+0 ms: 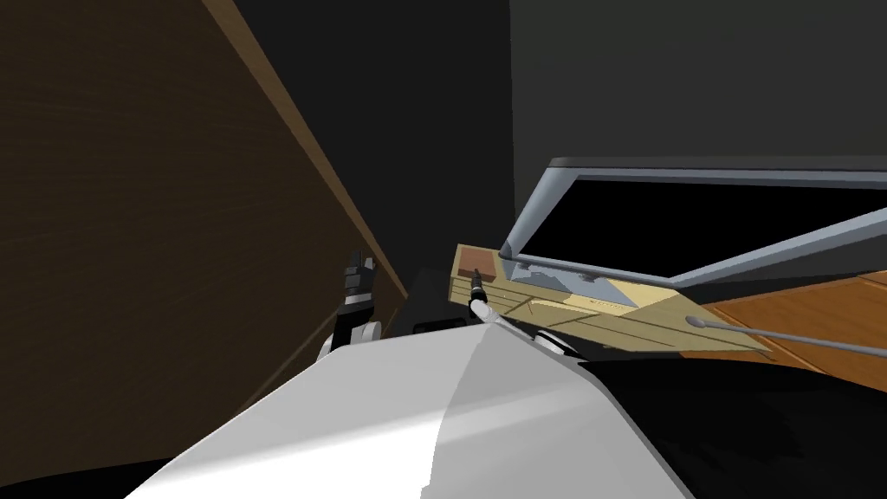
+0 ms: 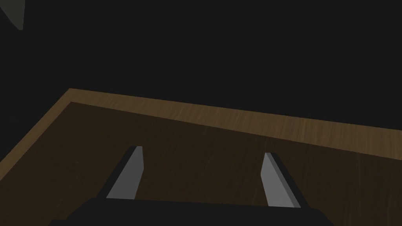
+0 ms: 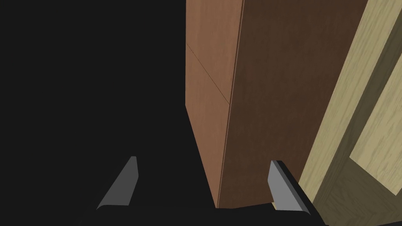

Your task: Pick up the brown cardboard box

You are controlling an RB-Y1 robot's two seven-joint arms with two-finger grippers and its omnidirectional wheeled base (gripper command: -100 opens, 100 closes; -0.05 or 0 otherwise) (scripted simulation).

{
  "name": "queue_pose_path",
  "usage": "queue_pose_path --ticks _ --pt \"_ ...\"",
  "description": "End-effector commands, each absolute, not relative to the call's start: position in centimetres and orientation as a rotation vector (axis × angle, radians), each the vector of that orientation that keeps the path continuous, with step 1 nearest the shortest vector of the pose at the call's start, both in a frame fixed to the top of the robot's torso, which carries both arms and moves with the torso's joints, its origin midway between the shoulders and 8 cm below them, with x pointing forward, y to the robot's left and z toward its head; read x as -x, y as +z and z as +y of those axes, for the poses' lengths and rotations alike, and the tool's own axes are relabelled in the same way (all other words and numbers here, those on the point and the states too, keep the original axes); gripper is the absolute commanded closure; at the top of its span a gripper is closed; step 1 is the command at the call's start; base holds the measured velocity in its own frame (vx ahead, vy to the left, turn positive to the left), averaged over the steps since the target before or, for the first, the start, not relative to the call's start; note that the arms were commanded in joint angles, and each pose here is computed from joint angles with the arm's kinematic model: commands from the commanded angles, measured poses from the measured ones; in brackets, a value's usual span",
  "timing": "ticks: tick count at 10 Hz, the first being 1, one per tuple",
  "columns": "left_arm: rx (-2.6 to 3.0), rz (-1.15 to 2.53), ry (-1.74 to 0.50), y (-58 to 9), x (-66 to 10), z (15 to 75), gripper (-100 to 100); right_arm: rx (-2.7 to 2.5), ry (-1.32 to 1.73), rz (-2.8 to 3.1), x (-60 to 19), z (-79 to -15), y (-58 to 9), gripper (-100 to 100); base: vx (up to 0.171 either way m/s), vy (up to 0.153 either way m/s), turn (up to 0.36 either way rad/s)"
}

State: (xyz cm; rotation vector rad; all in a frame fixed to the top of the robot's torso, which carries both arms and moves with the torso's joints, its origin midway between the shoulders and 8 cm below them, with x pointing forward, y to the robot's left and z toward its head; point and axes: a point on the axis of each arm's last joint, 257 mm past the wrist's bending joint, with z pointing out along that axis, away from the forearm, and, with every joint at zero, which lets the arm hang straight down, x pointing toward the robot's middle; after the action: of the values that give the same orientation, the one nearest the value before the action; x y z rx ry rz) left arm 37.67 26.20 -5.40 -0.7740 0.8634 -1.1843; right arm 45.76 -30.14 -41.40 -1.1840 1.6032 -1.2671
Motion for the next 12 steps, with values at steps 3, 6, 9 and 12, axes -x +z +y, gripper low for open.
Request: queue_pose_path --ticks 3,6,9,12 --pt "0.774 0.864 -1.184 -5.4 -37.7 26.2 0 1.092 -1.347 1.705 -46.0 -33.5 -41.7 -100 -0.067 -0.114 0.363" --pt "0.774 0.863 -1.184 -5.4 -37.7 26.2 0 0.994 -1.401 1.794 -45.8 -36.0 -41.8 -100 -0.122 -0.127 0.422" --pt "0.774 0.863 -1.184 -5.4 -37.7 26.2 0 0.919 -1.455 1.879 -45.2 -38.4 -42.3 -100 -0.08 -0.089 0.357" --pt "0.774 0.864 -1.184 -5.4 -37.7 26.2 0 0.844 -1.512 1.945 -44.7 -40.3 -42.2 -100 -0.08 -0.064 0.283"
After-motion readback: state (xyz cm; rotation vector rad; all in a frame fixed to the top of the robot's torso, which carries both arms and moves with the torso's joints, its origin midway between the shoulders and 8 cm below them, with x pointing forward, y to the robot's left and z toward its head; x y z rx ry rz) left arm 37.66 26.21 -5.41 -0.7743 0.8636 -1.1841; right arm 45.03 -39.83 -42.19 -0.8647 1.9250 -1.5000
